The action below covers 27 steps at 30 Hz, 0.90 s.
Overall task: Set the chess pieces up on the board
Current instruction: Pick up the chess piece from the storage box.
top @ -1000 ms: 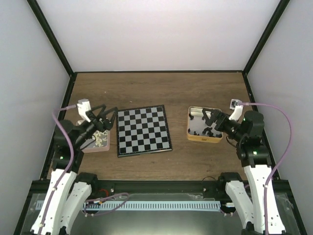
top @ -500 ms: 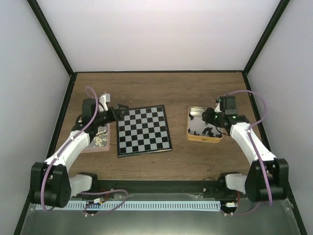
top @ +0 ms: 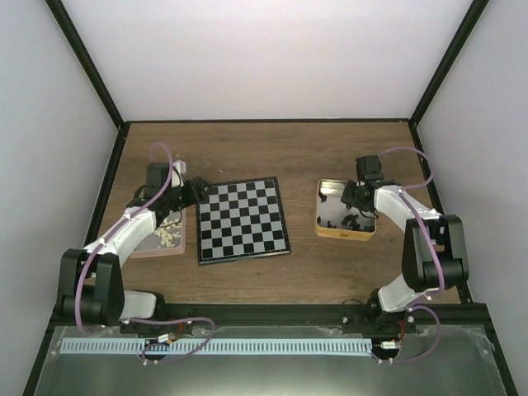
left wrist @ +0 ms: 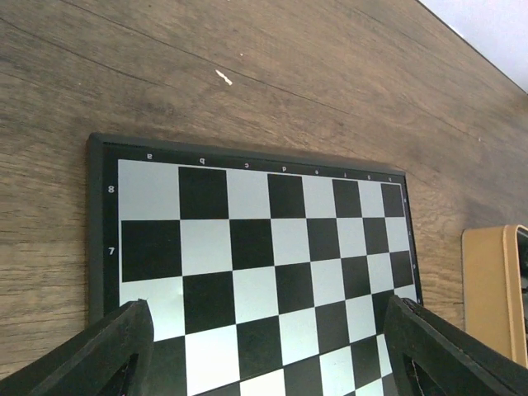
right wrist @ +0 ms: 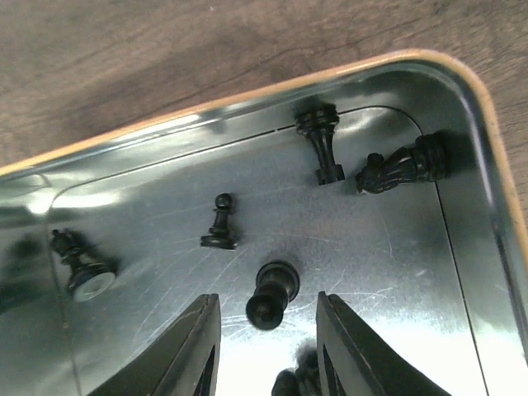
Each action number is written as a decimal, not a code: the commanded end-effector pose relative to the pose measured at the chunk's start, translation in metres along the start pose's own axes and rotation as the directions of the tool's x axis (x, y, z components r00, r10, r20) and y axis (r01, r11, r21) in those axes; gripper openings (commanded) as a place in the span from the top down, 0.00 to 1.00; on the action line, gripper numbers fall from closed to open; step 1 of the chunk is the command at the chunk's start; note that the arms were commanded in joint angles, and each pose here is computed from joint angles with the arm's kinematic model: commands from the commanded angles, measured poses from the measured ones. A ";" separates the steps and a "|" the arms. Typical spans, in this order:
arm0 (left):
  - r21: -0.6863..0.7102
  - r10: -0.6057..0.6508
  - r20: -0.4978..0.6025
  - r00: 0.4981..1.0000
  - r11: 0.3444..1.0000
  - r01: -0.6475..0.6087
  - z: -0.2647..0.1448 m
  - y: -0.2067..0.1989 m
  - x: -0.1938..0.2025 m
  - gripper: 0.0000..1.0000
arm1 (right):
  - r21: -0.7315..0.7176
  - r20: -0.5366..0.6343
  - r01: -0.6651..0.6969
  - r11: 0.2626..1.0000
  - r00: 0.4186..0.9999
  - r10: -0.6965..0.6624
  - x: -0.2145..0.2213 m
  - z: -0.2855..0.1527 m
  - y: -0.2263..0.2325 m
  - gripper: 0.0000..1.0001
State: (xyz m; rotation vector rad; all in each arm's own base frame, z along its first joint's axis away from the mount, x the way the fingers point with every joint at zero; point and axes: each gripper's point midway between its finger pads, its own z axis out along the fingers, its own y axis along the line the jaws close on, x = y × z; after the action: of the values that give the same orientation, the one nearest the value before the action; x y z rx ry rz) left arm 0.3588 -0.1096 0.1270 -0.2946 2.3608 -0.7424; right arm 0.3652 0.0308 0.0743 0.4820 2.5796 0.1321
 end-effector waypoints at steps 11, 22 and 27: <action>0.001 0.052 0.040 0.998 0.999 -0.053 -0.013 -0.011 -0.013 0.21 | 0.049 0.009 0.051 0.997 0.999 -0.052 -0.013 0.020 0.003 0.93; -0.003 0.089 0.069 0.994 0.996 -0.089 -0.028 -0.021 -0.024 0.21 | 0.035 0.105 0.081 0.996 0.991 -0.084 -0.029 -0.027 0.025 0.99; -0.017 0.133 0.126 0.983 0.991 -0.132 -0.046 -0.033 -0.042 0.21 | -0.085 0.178 0.126 0.988 0.978 -0.109 -0.034 -0.071 0.064 0.99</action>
State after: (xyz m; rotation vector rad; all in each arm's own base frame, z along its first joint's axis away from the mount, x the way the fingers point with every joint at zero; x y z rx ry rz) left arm 0.3583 -0.1034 0.1621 -0.2346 2.3161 -0.6790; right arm 0.3736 0.0519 0.1091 0.3497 2.5223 0.0702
